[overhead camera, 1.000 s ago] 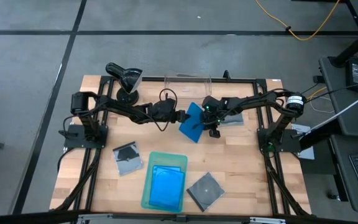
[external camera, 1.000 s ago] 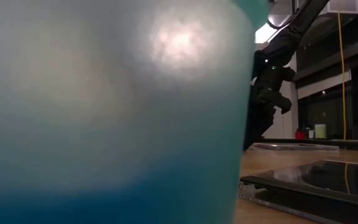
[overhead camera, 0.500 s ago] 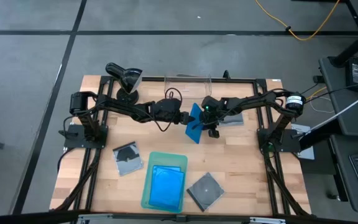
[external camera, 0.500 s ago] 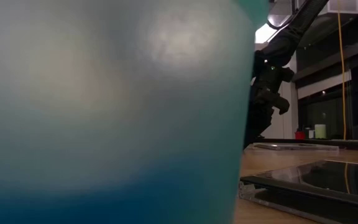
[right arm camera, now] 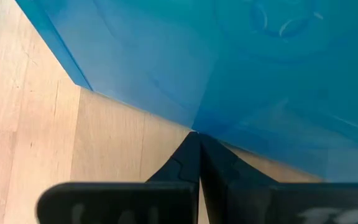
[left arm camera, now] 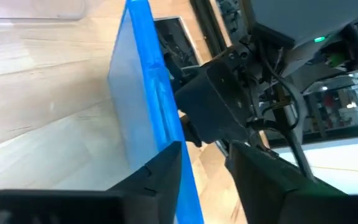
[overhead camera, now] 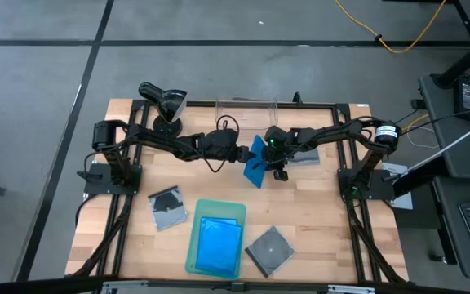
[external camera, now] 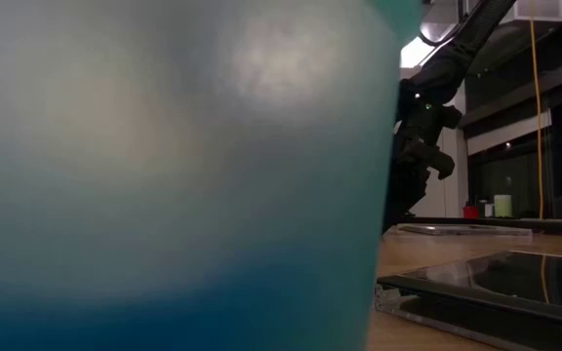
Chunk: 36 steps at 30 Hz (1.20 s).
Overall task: Pick & place jewel cases by type
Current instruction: Put the blue cd case into the green bin
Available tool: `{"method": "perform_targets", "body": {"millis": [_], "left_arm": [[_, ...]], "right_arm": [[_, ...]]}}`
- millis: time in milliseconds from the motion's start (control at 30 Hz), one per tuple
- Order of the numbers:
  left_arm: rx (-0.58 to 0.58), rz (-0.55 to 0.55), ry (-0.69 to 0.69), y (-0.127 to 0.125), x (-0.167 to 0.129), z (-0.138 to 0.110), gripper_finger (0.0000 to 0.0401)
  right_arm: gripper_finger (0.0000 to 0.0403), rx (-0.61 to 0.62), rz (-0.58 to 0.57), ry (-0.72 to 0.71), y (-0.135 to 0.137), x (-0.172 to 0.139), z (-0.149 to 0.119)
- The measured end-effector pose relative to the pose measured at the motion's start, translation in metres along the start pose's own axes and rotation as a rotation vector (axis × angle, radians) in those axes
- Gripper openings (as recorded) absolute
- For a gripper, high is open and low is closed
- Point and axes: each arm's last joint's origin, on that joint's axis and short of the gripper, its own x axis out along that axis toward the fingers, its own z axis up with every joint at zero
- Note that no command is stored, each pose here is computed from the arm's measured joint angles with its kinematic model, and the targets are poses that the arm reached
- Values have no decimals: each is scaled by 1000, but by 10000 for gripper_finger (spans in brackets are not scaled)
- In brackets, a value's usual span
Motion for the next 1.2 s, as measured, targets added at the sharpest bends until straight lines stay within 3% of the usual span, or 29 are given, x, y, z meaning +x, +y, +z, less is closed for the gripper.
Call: {"method": "perform_targets", "body": {"millis": [233,500,967,1200], "left_arm": [[1,99,26,6,-1,-1,51],[6,118,43,9,-1,-1,9],[23,139,22,10,-4,4,2],[68,235,55,12,-18,3,2]], "right_arm": [[6,3,11,-4,0,0,0],[6,5,15,-4,0,0,0],[6,4,20,3,1,0,-1],[6,3,22,8,1,0,-1]]}}
